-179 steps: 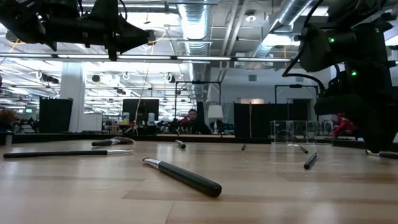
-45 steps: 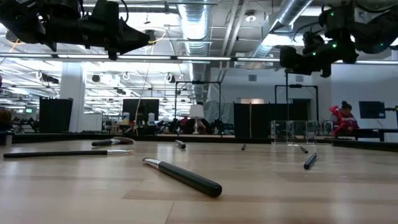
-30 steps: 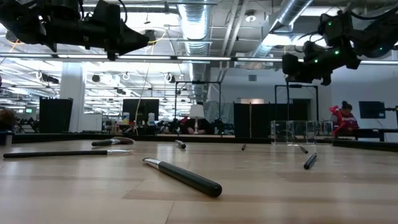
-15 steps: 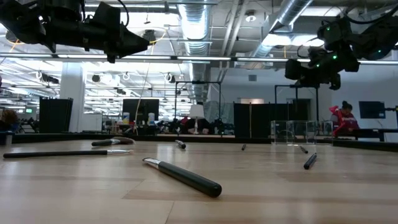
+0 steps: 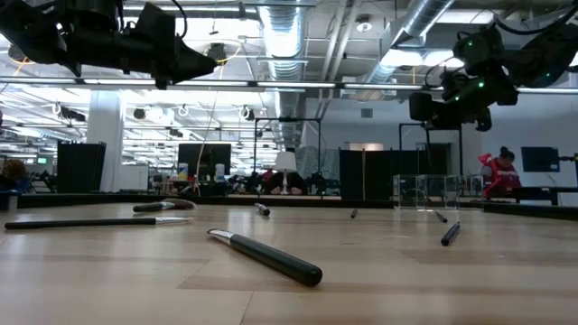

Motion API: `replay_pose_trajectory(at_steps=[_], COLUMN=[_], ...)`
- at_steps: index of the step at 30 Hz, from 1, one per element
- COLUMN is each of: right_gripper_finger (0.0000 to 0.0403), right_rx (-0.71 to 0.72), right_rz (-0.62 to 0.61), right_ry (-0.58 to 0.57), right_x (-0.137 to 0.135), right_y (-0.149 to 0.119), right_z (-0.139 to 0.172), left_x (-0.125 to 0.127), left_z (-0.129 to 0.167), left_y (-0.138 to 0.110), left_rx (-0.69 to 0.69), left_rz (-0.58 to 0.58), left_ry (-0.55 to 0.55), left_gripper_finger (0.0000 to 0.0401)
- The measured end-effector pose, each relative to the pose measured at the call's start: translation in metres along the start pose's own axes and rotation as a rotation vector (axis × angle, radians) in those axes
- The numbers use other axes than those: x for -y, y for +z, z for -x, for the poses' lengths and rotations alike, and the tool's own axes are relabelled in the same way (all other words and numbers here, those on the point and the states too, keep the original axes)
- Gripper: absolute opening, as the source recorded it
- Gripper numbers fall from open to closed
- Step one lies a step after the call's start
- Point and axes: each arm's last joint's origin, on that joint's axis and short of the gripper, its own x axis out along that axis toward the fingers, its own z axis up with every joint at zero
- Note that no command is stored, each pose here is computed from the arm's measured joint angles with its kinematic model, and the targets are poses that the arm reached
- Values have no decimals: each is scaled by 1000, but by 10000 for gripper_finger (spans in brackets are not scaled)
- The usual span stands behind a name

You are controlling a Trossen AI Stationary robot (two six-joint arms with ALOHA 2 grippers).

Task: Put items in baskets/containers
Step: Put the black eyeshadow brush into the middle section of the transparent organizer

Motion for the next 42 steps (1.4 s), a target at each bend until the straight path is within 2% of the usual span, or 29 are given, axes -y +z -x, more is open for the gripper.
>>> replay_pose_trajectory(at_steps=[8,11,14,22,29,35,42], right_gripper_finger=[3,3,3,4,15,25,40], right_rx=[-56,-105,-137,-124,-196,-195,-149], right_rz=[38,76,106,88,97,96,83], right_ry=[16,40,18,-10,-33,-33,-24], right_x=[-4,-10,-12,-13,-11,-12,-12], right_y=[-9,-20,-30,-43,-61,-62,-50], right_z=[-3,-8,-13,-29,-36,-37,-32], left_x=[0,0,0,4,8,14,14], left_z=[0,0,0,0,0,1,1], left_y=[0,0,0,0,0,0,0], left_rx=[-2,-3,-4,-6,-5,-7,-9], left_rz=[1,5,5,7,9,12,36], left_ry=[2,2,-3,-22,-46,-77,-79], left_gripper_finger=[124,124,124,124,124,124,124])
